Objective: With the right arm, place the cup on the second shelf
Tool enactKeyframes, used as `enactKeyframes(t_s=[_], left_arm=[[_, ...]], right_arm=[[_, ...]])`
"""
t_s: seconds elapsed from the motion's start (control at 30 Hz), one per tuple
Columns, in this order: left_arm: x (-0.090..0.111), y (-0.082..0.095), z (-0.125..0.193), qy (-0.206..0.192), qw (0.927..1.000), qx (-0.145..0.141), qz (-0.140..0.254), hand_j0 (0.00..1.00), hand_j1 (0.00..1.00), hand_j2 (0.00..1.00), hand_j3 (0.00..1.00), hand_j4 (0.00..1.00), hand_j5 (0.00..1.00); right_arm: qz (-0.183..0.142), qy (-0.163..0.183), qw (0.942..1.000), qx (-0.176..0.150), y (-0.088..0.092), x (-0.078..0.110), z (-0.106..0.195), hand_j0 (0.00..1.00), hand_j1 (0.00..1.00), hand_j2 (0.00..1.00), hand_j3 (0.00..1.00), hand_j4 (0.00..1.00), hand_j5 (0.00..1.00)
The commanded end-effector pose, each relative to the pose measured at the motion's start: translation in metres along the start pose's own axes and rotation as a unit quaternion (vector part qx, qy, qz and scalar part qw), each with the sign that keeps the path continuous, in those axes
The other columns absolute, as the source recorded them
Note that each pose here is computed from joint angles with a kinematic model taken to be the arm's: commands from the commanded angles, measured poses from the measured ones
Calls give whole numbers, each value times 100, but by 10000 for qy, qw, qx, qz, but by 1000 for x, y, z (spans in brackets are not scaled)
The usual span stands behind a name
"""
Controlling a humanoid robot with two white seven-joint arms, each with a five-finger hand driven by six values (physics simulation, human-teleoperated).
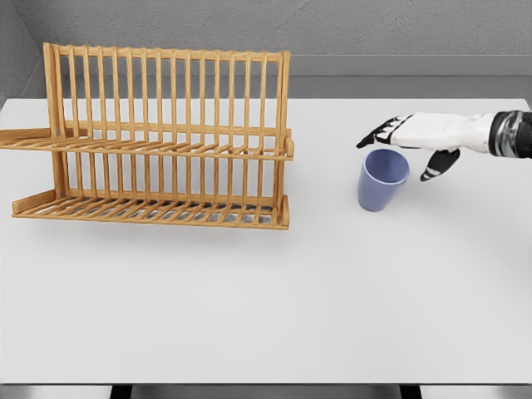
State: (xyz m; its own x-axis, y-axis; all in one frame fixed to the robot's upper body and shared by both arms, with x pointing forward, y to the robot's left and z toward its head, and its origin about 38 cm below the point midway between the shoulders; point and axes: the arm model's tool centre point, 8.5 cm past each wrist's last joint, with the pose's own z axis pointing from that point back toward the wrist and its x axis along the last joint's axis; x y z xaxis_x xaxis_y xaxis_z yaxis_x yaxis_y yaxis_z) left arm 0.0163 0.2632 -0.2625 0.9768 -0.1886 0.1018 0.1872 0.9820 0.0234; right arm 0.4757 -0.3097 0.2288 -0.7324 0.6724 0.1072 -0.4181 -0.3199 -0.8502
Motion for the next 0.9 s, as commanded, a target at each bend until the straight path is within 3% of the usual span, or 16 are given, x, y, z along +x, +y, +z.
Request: enactKeyframes(t_s=[0.0,0.4,0.53,0.67,0.87], left_arm=[[1,0,0,-8,10000,1,0,100,100,100,100,100,100],[0,0,0,0,10000,-8,0,100,100,100,100,100,100],[0,0,0,0,10000,0,0,100,100,100,100,100,100],[0,0,0,0,10000,0,0,100,100,100,100,100,100],[1,0,0,-8,10000,1,0,100,100,100,100,100,100]], right_arm=[[-108,-38,9999,75,7,0,-10,100,100,100,100,100,100],[-124,-111,9998,91,6,1,-20,100,100,100,100,100,100],[-7,56,10000,-42,-11,-8,-3,100,100,100,100,100,100],[225,-34,9997,-27,-14,3,8,100,100,100,100,100,100],[267,-187,9995,20,-11,9,1,100,100,100,100,100,100]])
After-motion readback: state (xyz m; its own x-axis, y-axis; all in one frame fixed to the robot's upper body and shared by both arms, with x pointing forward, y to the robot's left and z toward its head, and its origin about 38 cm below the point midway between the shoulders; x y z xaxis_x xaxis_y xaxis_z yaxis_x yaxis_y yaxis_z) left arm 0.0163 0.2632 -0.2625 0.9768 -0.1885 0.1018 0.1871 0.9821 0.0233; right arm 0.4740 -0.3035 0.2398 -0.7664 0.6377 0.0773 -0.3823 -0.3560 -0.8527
